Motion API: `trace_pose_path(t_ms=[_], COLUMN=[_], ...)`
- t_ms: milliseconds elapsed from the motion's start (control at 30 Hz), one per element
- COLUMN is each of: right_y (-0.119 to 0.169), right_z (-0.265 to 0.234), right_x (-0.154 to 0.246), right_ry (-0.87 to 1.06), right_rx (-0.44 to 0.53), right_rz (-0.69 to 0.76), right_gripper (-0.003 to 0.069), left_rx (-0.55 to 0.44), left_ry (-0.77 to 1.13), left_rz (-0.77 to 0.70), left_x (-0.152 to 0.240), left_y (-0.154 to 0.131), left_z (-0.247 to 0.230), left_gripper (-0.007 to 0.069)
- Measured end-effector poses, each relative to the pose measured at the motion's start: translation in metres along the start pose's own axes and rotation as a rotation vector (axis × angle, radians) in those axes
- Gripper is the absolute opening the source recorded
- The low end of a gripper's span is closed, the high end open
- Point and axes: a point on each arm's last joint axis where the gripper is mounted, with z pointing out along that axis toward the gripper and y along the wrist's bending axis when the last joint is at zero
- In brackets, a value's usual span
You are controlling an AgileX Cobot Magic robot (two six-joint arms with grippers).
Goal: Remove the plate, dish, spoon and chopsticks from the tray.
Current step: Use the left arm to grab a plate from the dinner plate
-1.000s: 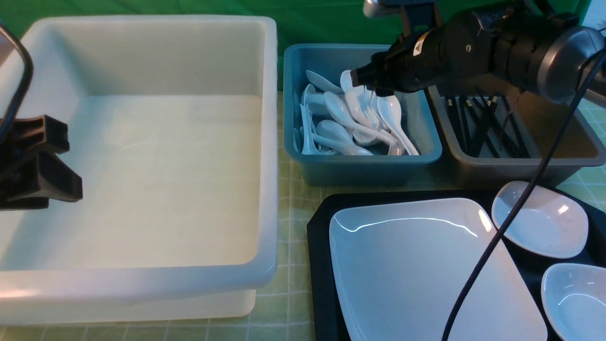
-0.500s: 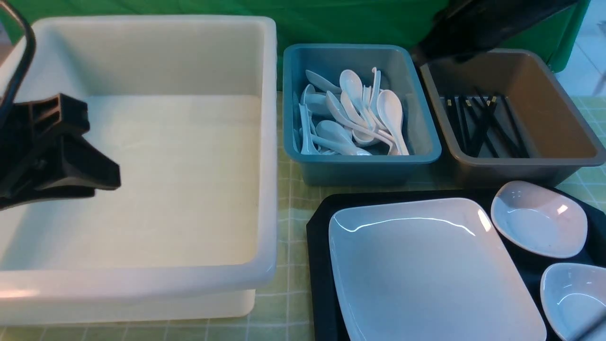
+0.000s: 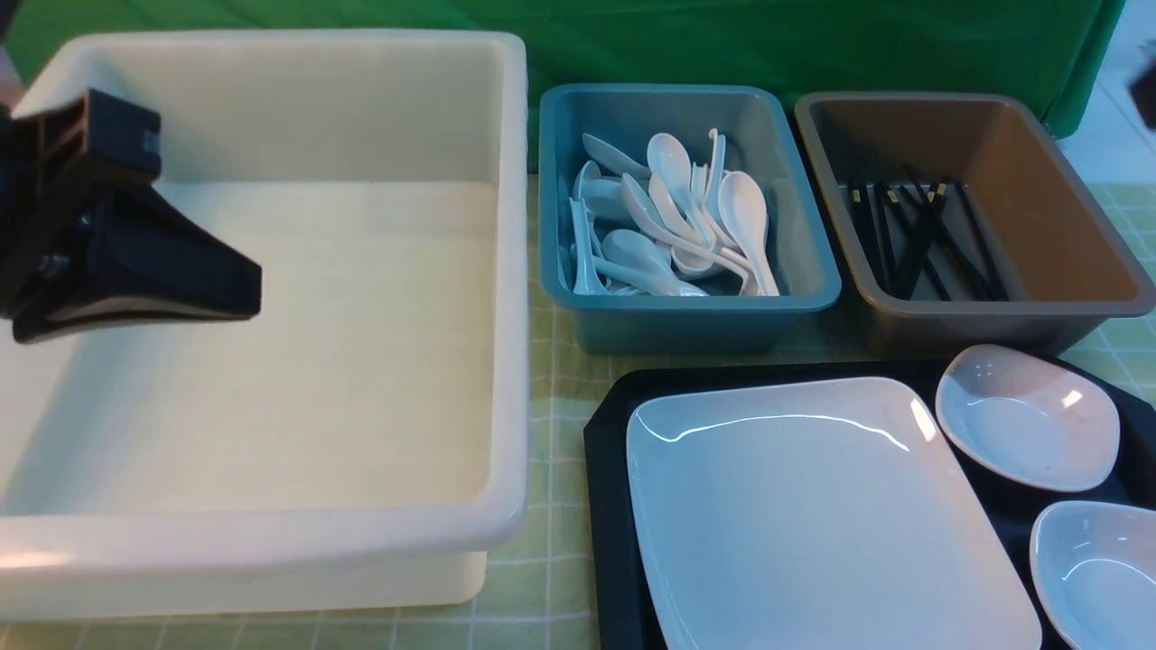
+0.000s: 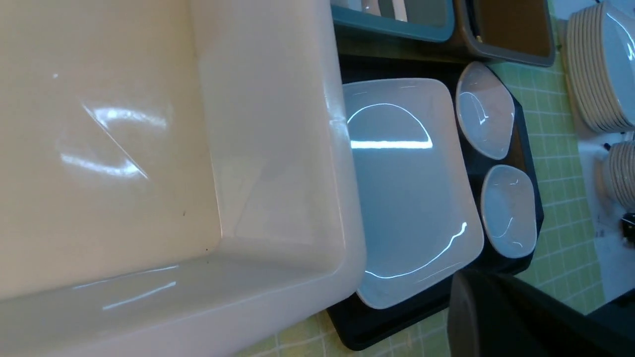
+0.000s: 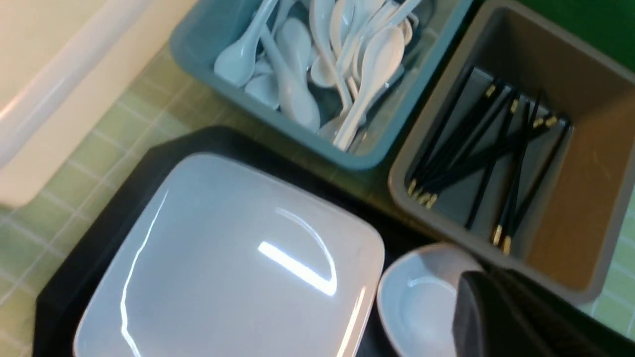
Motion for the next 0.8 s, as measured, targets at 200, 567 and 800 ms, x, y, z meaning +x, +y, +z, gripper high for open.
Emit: trace_pose_path(t_ms=[200, 567, 800], right_y=[0.01, 0.023, 0.023], right_z=[-0.038, -0.096, -0.109], right_x=[0.069, 0.171, 0.192], right_ry=[-0.034, -0.272, -0.337], right_rx=[0.006, 0.063, 0.106], right_rz=[0.021, 0.025, 0.022], right_gripper=[0.0004, 0.001, 0.002], left_rx=[0.037, -0.021, -0.062], left_ry=[0.06, 0.449, 0.631], left_rz=[0.026, 0.141, 0.232], left_x=[0.005, 0.051, 0.113], left_y=[-0.012, -0.069, -0.108], left_z=[0.008, 0.108, 0.163], left_gripper=[-0.0013, -0.0013, 0.002])
